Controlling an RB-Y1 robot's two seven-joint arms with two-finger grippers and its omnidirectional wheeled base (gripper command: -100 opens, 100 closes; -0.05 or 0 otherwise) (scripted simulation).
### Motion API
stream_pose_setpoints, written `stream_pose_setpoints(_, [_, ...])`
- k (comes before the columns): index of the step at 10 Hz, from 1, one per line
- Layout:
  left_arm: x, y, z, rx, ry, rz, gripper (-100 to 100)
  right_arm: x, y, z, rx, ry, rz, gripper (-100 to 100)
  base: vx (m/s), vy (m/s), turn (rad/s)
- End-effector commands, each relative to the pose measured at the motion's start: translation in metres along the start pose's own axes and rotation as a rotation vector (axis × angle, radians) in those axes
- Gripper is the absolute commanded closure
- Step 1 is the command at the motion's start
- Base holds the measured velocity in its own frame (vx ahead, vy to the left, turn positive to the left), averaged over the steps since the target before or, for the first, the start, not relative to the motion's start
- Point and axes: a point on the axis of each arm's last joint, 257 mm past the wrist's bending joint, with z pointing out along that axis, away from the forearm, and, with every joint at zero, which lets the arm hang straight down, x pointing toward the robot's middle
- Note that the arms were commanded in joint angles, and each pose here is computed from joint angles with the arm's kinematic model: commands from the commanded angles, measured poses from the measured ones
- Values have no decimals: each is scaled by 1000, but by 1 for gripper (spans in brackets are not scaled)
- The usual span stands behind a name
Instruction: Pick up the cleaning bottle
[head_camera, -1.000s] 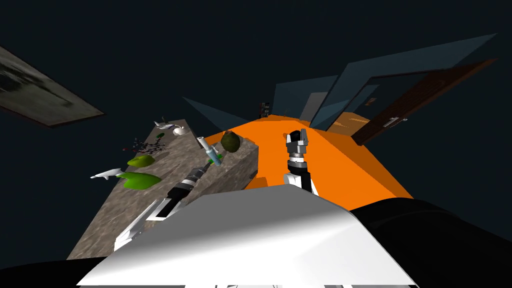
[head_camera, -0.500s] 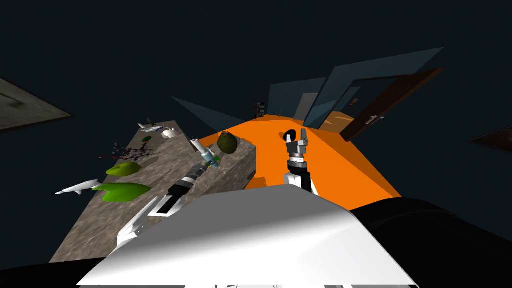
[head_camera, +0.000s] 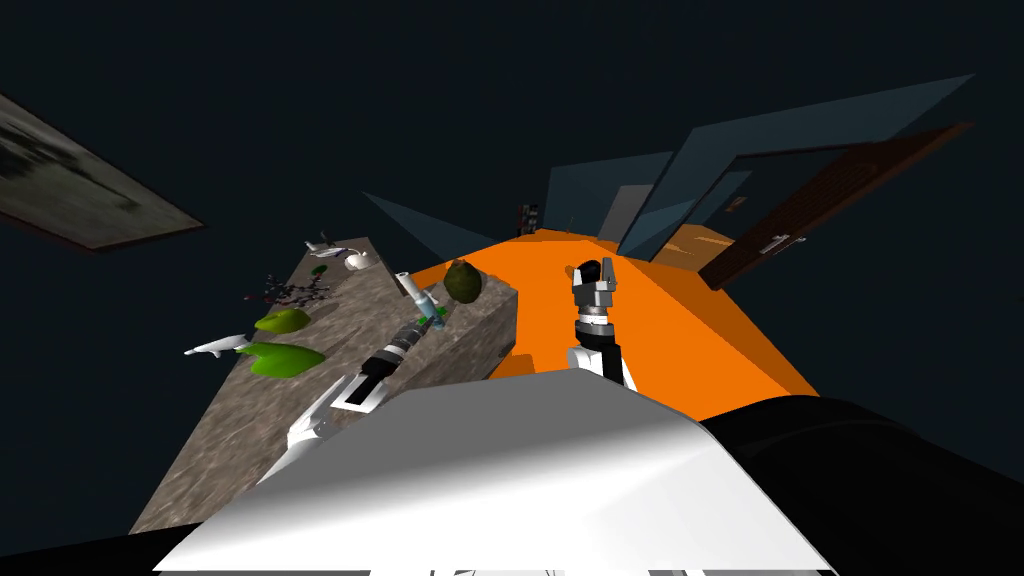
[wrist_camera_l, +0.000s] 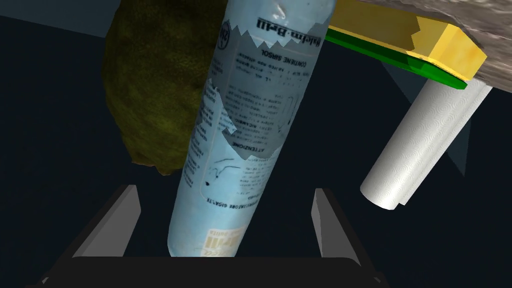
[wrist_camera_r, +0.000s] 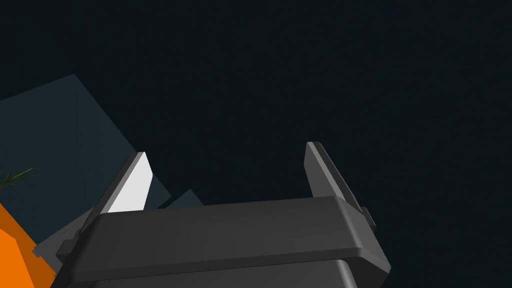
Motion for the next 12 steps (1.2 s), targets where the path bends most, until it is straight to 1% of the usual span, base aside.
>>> stream_pose_setpoints(1, [-4,2,12,6,-13,1,-100,0,0,0,0,0,0,0,-19,-2,-9])
stream_pose_setpoints(2, [14,-10,22,34,11,-21,-100,0,0,0,0,0,0,0,-37,5,173])
stream_pose_setpoints(3, [10,-6,30,29,5,-18,-100,0,0,0,0,0,0,0,-40,-5,110])
stream_pose_setpoints(4, [3,-6,40,34,-9,-13,-100,0,0,0,0,0,0,0,-20,-4,1])
stream_pose_setpoints(5, [20,-20,49,65,17,-31,-100,0,0,0,0,0,0,0,-32,6,206])
stream_pose_setpoints(7, [11,-14,64,60,4,-24,-100,0,0,0,0,0,0,0,-34,1,45])
stream_pose_setpoints(8, [8,-16,67,64,-2,-22,-100,0,0,0,0,0,0,0,-5,-3,-13])
stream_pose_setpoints(9, [23,-32,78,98,22,-34,-100,0,0,0,0,0,0,0,-31,4,203])
stream_pose_setpoints(11, [12,-29,92,98,8,-26,-100,0,0,0,0,0,0,0,-31,-2,57])
stream_pose_setpoints(12, [11,-28,95,95,7,-25,-100,0,0,0,0,0,0,0,-6,0,-22])
